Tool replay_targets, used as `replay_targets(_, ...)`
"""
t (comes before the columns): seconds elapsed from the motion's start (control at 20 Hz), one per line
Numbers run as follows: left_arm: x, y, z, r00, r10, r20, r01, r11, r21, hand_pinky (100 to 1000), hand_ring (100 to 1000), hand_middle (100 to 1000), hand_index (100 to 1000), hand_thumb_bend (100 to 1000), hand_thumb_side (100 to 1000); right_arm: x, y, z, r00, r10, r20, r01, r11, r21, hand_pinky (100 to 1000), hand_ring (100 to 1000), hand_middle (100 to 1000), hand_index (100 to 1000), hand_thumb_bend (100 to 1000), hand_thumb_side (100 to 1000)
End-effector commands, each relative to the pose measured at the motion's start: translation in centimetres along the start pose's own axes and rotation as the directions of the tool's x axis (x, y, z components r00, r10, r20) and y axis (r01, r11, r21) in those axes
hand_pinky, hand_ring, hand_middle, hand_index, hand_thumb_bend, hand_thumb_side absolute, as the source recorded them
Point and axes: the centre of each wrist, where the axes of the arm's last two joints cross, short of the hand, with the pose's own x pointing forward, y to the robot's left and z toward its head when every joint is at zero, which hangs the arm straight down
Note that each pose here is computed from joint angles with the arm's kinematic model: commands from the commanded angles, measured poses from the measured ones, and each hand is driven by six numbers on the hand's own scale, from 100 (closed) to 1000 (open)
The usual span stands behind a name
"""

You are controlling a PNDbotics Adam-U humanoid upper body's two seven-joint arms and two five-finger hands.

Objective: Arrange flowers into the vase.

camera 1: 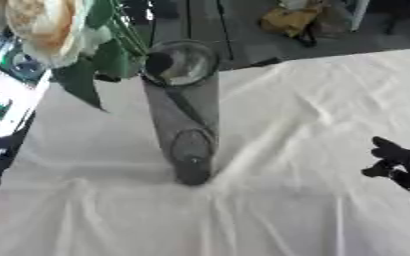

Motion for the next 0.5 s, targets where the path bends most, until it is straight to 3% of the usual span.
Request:
replay_targets(0.05, -0.14, 1.5, 0.61, 1.0, -0.026, -0.009, 0.026, 0.999, 0.04, 959, 992, 1000, 1000, 516, 1000, 0.58, -0.21, -0.21, 1.0, 0.013, 0.02, -0.013, 1.0, 0.002, 726, 1000, 543, 786, 100, 1000)
replay_targets(0.25, -0.28, 1.53, 0.76, 0.999, -0.031, -0.014, 0.031, 0.999, 0.015, 979, 998, 1000, 1000, 583, 1000, 0.57, -0.21, -0.18, 1.0, 0.014, 0.018, -0.014, 1.0, 0.003, 727, 1000, 543, 786, 100, 1000)
replay_targets(0.45, -0.38, 1.64, 0.95, 0.999, -0.033, -0.015, 0.033, 0.999, -0.02, 979, 998, 1000, 1000, 585, 1000, 0.56, -0.21, -0.14, 1.0, 0.015, 0.016, -0.016, 1.0, 0.003, 727, 1000, 543, 786, 100, 1000)
replay_targets(0.5, -0.42, 1.61, 1.0, 0.999, -0.034, -0.015, 0.034, 0.999, -0.026, 994, 1000, 1000, 1000, 625, 1000, 0.56, -0.21, -0.14, 1.0, 0.016, 0.016, -0.016, 1.0, 0.003, 727, 1000, 543, 786, 100, 1000)
